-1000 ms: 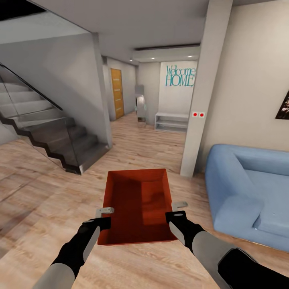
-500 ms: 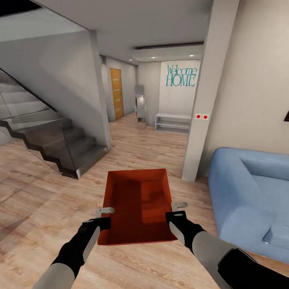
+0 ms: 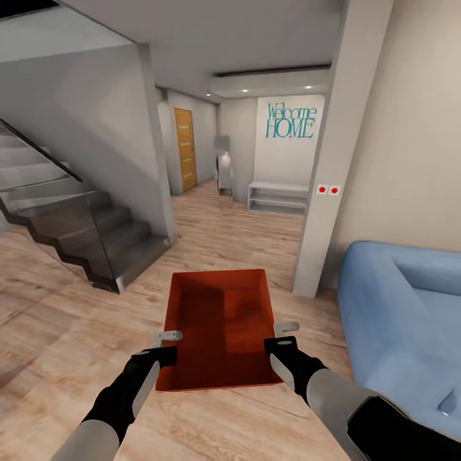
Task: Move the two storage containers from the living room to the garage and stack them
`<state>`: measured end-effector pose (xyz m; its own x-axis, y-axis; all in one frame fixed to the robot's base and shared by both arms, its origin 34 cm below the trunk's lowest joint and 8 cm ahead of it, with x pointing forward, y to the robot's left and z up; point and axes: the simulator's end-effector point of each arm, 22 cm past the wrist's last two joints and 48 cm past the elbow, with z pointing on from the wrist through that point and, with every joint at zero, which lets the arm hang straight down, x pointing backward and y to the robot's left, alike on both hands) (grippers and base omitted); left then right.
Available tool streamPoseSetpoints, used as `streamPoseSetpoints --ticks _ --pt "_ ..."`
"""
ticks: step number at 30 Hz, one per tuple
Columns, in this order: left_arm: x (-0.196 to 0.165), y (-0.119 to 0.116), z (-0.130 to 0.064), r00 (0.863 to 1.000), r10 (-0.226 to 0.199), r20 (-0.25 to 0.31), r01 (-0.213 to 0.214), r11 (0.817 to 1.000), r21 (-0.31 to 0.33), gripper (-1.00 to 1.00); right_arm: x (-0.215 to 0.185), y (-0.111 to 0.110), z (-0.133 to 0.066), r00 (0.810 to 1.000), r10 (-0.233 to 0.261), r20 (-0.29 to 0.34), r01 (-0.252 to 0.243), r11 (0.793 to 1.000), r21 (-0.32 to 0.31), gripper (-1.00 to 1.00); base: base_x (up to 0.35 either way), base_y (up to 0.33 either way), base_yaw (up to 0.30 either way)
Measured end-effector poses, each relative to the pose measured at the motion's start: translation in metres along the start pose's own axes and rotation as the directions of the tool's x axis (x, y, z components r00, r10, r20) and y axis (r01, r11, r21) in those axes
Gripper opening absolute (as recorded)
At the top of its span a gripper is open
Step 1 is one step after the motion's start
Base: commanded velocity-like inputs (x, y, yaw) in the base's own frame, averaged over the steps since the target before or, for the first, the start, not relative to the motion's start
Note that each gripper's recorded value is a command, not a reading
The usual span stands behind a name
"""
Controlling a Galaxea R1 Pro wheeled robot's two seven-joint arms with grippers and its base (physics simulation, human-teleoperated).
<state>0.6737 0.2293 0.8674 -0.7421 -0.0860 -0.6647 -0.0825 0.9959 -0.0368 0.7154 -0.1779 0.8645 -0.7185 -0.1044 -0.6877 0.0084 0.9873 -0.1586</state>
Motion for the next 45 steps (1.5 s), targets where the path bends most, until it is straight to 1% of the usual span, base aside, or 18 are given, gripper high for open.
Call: streamPoseSetpoints --ticks 45 --pt "0.0 0.0 0.0 1.0 0.0 0.0 0.0 1.0 0.0 -1.0 -0.0001 0.0 0.0 1.0 0.0 0.0 0.0 1.0 0.0 -1.0 0.322 0.0 0.0"
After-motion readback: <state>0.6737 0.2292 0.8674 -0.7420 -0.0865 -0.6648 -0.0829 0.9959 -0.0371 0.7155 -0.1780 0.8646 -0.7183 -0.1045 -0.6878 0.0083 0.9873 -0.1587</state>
